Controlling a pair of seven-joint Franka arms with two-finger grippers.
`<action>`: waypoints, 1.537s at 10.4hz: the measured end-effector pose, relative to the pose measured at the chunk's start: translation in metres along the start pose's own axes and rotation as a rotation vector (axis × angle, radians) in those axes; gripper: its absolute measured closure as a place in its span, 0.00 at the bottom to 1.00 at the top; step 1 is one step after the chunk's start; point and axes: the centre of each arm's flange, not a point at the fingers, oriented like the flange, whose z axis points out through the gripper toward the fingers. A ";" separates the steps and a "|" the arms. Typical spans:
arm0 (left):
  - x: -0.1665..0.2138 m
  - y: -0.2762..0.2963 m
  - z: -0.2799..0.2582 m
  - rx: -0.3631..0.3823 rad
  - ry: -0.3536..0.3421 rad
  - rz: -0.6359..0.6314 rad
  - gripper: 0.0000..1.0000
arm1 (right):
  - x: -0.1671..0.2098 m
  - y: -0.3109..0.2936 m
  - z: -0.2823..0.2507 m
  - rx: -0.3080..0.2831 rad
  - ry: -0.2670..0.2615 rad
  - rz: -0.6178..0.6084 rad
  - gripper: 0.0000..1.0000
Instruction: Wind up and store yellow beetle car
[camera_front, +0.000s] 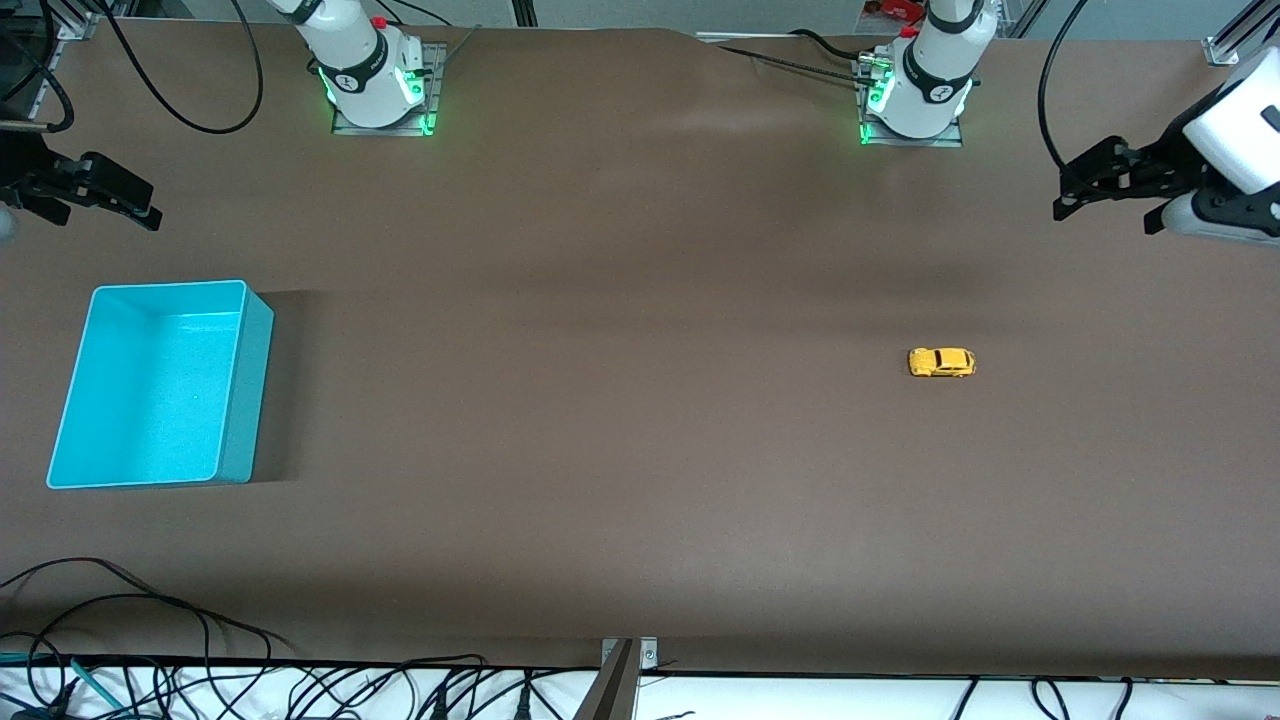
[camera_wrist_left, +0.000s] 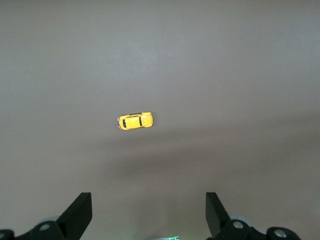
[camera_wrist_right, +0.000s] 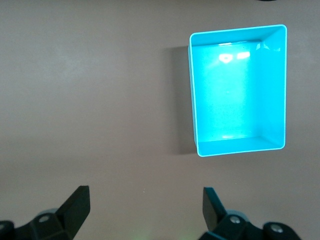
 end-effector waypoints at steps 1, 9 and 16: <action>0.006 0.000 0.010 0.001 -0.018 -0.003 0.00 | 0.000 0.000 0.000 0.000 0.000 0.000 0.00; 0.013 0.000 0.016 0.005 -0.030 -0.015 0.00 | 0.000 0.001 0.000 0.000 0.000 0.002 0.00; 0.020 -0.014 0.019 0.069 -0.008 -0.035 0.00 | 0.000 0.001 0.000 0.000 0.000 0.001 0.00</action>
